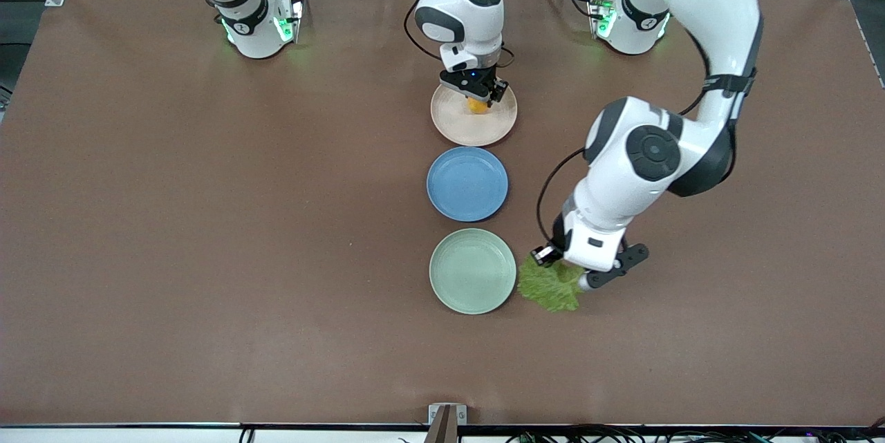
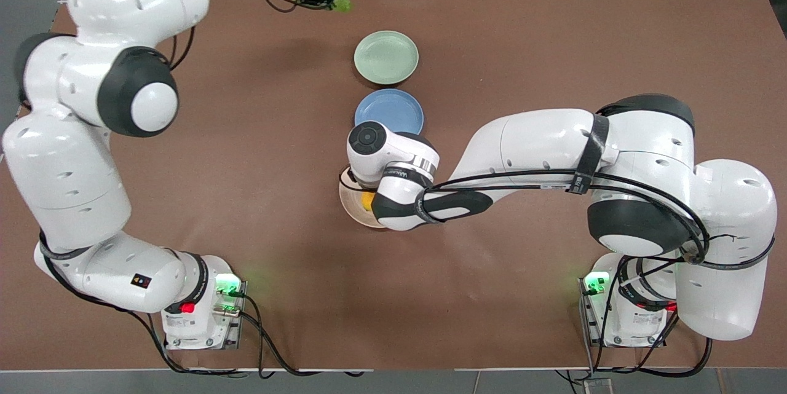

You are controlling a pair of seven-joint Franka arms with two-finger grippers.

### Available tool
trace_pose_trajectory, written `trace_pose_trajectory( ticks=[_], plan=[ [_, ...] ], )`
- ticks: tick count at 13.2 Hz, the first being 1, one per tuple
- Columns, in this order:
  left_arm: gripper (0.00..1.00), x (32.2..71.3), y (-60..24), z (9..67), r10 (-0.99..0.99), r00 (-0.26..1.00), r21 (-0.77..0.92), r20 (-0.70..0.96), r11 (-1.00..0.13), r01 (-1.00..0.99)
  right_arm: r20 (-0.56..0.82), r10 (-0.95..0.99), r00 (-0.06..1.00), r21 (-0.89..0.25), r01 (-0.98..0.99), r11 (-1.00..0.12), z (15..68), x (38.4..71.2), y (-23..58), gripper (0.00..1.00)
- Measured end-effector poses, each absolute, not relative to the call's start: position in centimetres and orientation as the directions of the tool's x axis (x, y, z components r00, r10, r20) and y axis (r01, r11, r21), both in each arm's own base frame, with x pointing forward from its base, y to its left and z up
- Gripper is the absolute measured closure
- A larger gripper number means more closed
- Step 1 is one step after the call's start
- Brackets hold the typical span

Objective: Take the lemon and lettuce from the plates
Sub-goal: 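Carry the lettuce and lemon away from the plates with both grippers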

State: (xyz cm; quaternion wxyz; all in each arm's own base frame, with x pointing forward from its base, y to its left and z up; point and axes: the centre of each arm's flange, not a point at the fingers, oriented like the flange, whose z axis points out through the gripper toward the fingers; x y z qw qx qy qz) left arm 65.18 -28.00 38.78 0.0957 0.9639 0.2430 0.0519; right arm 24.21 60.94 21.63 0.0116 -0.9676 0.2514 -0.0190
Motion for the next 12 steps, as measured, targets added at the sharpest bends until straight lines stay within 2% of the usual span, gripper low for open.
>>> trace_pose_trajectory(
  ticks=[2, 6, 9, 12],
  plan=[
    [0.95, 63.1, -24.6, 37.3, 0.436, 0.899, 0.154, 0.031, -0.891, 0.427, 0.043, -0.466, 0.884, 0.004, -0.466, -0.885, 23.9, 27.0, 60.4, 0.36],
    [0.95, 58.5, -19.5, 33.3, 0.365, 0.931, 0.083, -0.012, -0.927, 0.365, 0.003, -0.355, 0.935, 0.041, -0.355, -0.934, 32.1, 36.7, 54.4, 0.36],
    [0.95, 55.8, -16.9, 29.5, 0.328, 0.945, 0.086, 0.013, -0.942, 0.326, -0.014, -0.274, 0.962, 0.037, -0.274, -0.961, 35.7, 44.4, 45.3, 0.36],
    [0.95, 53.3, -14.5, 25.8, 0.293, 0.956, 0.074, 0.011, -0.954, 0.291, -0.039, -0.199, 0.979, 0.039, -0.197, -0.98, 36.6, 50.6, 32.8, 0.36]
  ],
)
